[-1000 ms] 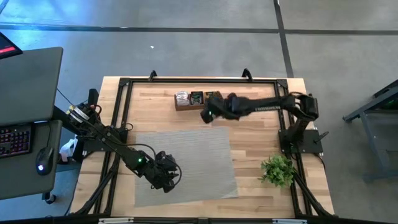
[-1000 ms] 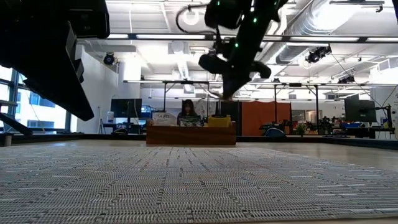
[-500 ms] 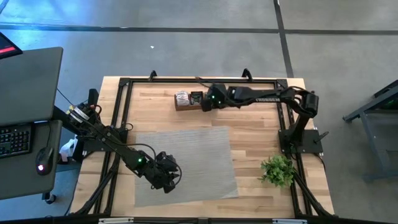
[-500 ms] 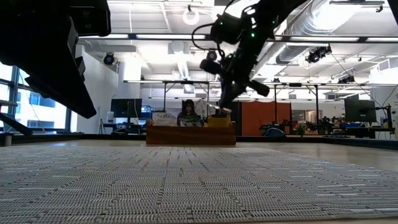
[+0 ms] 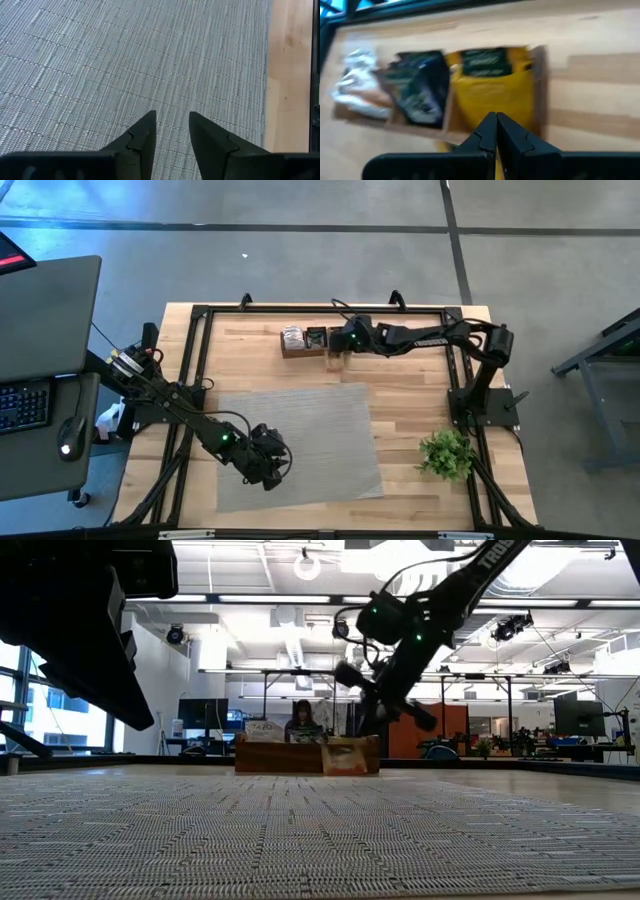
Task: Pick & Place Tea
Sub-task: Put the yellow tea bag into the right section of the wooden organizer
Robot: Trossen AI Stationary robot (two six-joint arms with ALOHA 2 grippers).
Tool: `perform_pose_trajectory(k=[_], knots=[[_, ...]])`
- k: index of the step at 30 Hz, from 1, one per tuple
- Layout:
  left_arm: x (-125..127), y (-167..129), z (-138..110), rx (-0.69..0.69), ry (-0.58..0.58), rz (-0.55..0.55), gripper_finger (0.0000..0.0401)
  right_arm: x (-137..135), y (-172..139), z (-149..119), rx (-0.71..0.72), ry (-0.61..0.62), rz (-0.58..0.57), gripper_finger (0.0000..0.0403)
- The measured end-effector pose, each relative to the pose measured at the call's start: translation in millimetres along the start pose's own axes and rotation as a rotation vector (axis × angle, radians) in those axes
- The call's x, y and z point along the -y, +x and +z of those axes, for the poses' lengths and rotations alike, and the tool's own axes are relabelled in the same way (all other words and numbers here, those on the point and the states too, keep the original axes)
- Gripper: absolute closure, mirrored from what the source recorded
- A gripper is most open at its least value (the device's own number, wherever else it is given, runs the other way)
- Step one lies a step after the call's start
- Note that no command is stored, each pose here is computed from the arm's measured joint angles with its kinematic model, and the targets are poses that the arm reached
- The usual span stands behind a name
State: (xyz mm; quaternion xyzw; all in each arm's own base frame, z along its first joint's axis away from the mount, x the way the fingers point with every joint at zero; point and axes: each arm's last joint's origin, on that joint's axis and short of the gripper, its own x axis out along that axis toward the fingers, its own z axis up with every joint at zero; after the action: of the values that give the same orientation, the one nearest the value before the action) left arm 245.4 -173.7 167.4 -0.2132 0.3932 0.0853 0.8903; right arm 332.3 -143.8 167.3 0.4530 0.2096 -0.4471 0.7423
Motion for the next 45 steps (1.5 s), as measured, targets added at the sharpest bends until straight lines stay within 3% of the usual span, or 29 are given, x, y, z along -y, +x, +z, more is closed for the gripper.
perform_pose_trajectory(k=[4,8,13,19,22,25,28,31,37,45], knots=[[0,0,0,0.0,0.0,0.0,0.0286,6,3,-2,0.025,-0.062,0.005,0.0396],[0,0,0,0.0,0.0,0.0,0.0286,-6,0,-7,-0.02,-0.257,0.159,0.0396],[0,0,0,0.0,0.0,0.001,0.0286,-23,-9,-35,-0.124,-0.46,0.304,0.0395],[0,0,0,0.0,0.0,0.0,0.0286,-28,-22,-74,-0.182,-0.611,0.234,0.0355],[0,0,0,0.001,0.0,0.0,0.0286,-33,-28,-88,-0.194,-0.655,0.251,0.0324],[0,0,0,0.001,0.0,0.0,0.0286,-34,-31,-95,-0.154,-0.678,0.219,0.0295],[0,0,0,0.001,-0.001,-0.001,0.0286,-30,-30,-93,-0.045,-0.68,0.084,0.0269],[0,0,0,0.002,-0.001,-0.001,0.0286,-21,-27,-87,-0.023,-0.616,-0.018,0.0246],[0,0,0,0.002,-0.001,-0.001,0.0286,-15,-22,-75,-0.026,-0.583,-0.043,0.0221],[0,0,0,0.004,-0.001,0.001,0.0286,-12,-22,-76,-0.07,-0.6,-0.058,0.022]])
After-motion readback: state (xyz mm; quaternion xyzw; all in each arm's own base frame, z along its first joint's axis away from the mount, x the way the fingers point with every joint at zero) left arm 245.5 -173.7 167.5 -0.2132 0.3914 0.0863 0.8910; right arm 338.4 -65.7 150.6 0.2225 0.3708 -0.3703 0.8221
